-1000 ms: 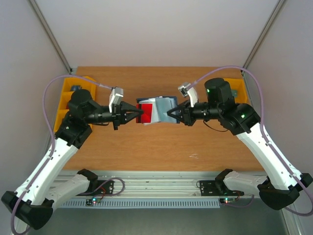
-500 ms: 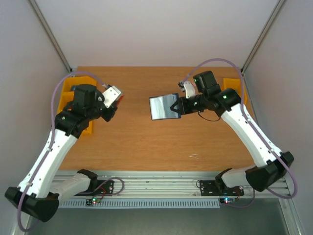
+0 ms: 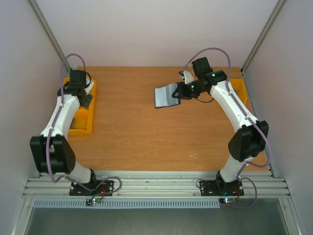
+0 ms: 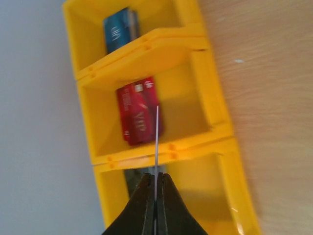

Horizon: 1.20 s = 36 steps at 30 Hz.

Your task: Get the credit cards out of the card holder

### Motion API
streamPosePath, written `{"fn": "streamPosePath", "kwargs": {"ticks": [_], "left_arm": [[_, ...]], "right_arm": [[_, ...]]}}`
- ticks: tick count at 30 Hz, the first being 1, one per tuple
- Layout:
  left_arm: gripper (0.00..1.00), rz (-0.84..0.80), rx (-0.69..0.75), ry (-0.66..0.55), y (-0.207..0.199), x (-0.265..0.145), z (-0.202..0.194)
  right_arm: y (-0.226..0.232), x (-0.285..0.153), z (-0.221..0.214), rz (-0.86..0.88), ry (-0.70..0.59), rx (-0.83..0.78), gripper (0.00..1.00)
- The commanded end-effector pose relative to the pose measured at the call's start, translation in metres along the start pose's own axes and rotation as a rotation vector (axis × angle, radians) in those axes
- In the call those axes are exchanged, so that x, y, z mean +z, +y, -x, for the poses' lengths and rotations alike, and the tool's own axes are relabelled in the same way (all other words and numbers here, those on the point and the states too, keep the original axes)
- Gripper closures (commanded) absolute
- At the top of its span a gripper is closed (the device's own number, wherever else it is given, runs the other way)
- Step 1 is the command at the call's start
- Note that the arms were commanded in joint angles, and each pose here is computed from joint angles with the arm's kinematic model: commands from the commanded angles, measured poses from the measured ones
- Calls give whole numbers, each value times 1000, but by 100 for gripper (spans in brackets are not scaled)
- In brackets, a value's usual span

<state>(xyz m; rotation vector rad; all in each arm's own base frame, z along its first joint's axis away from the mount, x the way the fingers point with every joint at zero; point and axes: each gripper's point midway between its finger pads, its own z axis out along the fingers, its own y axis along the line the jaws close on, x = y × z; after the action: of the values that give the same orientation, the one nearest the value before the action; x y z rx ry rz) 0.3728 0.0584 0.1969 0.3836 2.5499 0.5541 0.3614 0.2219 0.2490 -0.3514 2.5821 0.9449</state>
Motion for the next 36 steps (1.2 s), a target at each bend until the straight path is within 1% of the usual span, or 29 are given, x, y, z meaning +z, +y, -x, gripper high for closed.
{"fn": "streamPosePath", "kwargs": {"ticks": [1,3,5,10,14,21,30,33,36], "left_arm": [[100,186,-66,55,57,29,11],[100,199,-57,101,62,44,11],[100,182,-55,146,59,58,9],[100,199,-93,251,71,100,-1],[100,195,-94,309,75,119,-6],[100,130,-99,389,56,137,-24],[100,146,-112,462,51,147,-41],[98,150,-122,469,54,155,-39],[91,190,-154,469,64,165,-33]], "right_arm": [[-12,5,18,-54,22,-44,99],[-20,16,24,-76,53,-40,99],[-24,22,31,-76,61,-41,99],[-29,34,49,-49,75,-20,99],[-37,42,59,-52,102,-1,99],[-46,54,72,-30,114,39,99],[-50,57,79,-16,110,67,99],[-50,58,77,-13,119,71,99],[-50,56,75,-18,124,68,99]]}}
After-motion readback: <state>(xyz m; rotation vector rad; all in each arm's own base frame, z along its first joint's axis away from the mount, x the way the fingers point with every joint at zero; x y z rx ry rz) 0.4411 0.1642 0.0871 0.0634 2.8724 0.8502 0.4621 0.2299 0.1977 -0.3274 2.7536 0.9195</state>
